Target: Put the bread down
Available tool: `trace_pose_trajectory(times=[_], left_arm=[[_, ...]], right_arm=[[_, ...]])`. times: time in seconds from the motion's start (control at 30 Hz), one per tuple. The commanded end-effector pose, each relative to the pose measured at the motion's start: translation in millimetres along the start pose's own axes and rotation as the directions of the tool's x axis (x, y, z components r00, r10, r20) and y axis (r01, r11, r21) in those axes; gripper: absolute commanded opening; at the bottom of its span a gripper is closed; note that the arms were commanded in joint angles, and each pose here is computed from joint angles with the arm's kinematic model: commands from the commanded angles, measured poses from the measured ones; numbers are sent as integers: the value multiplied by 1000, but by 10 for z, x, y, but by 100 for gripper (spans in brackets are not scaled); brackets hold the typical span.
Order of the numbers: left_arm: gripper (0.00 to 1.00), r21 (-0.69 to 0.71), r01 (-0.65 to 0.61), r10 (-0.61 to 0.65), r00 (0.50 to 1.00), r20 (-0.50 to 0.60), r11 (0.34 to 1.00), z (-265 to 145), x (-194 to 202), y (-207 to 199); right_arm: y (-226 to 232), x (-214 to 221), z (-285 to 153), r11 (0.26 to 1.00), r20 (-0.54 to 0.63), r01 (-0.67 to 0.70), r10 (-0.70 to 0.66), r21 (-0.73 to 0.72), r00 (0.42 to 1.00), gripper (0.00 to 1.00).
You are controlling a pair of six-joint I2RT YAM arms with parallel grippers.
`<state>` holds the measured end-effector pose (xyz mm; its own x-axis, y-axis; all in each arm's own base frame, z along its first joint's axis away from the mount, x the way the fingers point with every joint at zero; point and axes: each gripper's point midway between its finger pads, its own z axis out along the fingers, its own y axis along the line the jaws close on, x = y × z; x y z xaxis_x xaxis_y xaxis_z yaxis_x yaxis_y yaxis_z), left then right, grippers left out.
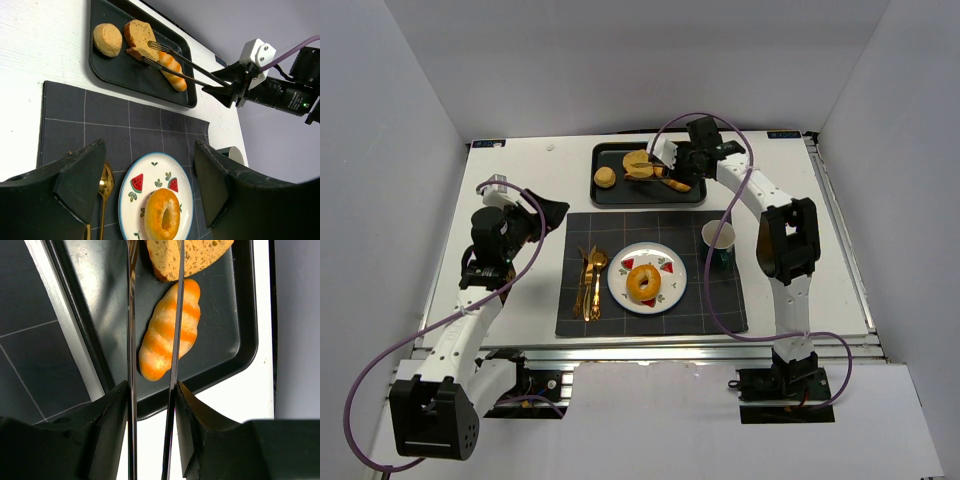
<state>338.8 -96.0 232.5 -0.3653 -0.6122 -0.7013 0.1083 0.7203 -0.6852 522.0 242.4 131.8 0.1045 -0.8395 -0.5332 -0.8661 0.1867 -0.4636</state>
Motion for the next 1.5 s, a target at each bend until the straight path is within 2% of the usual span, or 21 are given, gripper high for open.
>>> trace_pose_trajectory(times=[0.0, 0.47, 0.57, 0.6, 0.67, 0.77, 0.87, 1.17, 1.27, 1.47], left_arm=[[81, 10, -12, 12, 999, 41, 1000, -47, -89, -39], [80, 18, -14, 14, 999, 42, 1000, -31, -107, -67], [81, 16, -14, 13, 999, 44, 1000, -33, -111, -64], [80, 18, -15, 14, 999, 44, 1000, -37, -112, -70], [80, 17, -15, 14, 999, 45, 1000, -40, -117, -72], [80, 19, -17, 16, 999, 47, 1000, -44, -128, -82], [80, 21, -18, 17, 999, 49, 1000, -46, -133, -88], [80, 24, -20, 19, 998, 58, 1000, -77, -143, -100], [80, 24, -23, 21, 998, 62, 999, -98, -152, -108], [80, 25, -28, 26, 996, 83, 999, -155, -187, -132]], right_arm=[[-24, -59, 14, 1000, 8, 20, -20, 10, 1000, 46], [-15, 158, 203, 997, -96, 53, -48, 47, 994, 44], [-17, 184, 206, 996, -103, 65, -59, 56, 993, 38], [-24, 173, 185, 996, -101, 69, -63, 59, 993, 30], [-30, 143, 138, 995, -91, 77, -71, 64, 993, 20], [-3, 97, 86, 995, -68, 70, -66, 66, 996, 13], [-33, -40, -35, 995, -19, 61, -60, 82, 998, 5], [-60, -558, -659, 995, 157, -17, 0, 103, 988, 2], [129, -633, -881, 998, 192, -23, 12, 51, 981, 2], [900, -583, -1466, 996, 254, 17, 6, -88, 967, 2]])
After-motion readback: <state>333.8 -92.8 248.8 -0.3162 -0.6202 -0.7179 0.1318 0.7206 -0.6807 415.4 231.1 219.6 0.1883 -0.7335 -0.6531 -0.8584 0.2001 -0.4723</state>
